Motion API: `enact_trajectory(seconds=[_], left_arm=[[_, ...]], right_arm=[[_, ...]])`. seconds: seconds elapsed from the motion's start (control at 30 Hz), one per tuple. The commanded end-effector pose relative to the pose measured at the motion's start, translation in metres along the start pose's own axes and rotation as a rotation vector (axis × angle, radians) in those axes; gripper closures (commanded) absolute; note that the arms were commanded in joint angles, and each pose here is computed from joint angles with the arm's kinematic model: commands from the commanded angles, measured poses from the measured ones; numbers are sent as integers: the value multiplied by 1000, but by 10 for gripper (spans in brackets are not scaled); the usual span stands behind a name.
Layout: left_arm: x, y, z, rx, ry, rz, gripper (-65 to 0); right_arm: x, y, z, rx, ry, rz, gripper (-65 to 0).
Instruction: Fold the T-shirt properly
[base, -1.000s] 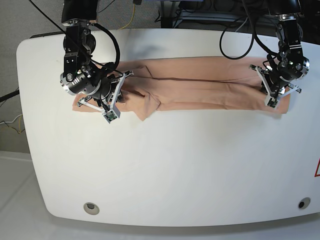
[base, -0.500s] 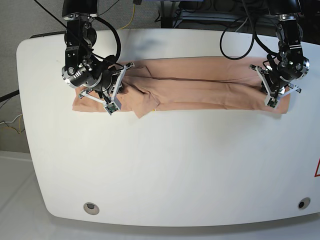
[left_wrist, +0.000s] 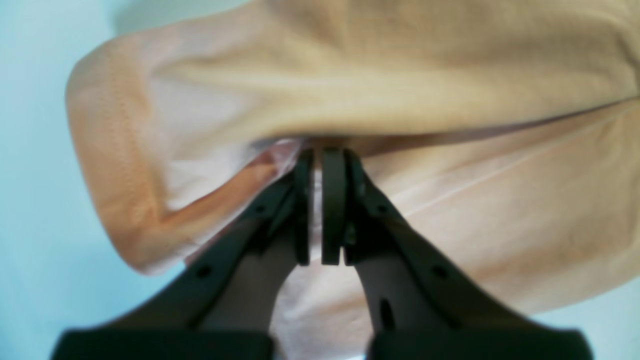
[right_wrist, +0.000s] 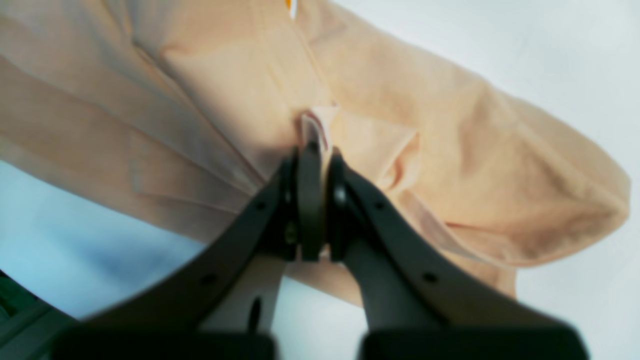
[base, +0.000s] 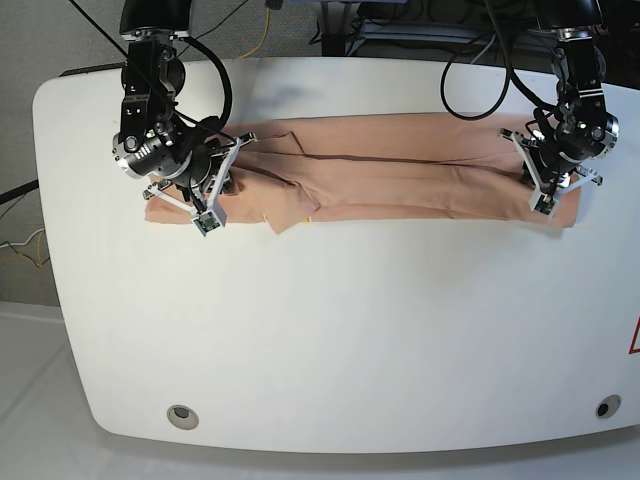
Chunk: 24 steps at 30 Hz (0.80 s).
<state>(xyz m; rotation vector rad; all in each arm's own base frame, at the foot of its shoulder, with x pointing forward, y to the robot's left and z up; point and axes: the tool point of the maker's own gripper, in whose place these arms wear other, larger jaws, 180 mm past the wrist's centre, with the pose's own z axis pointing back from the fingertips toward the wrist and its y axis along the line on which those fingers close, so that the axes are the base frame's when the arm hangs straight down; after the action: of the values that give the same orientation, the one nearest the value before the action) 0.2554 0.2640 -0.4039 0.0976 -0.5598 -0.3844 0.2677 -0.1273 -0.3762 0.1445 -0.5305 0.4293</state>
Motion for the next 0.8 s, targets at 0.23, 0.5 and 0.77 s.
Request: enact_trajectory(seconds=[0.23,0.5,0.77], left_arm=[[4,7,4,18,-20,-7,-22],[4,8,5,20,-20,-7,-22],[4,8,5,20,-20,-7,-22]], right_arm=[[6,-5,2,-13,-24,7,0],[-12,-16,-1,-84,47,23,0],[-17,-18,-1,-102,63,30,0]])
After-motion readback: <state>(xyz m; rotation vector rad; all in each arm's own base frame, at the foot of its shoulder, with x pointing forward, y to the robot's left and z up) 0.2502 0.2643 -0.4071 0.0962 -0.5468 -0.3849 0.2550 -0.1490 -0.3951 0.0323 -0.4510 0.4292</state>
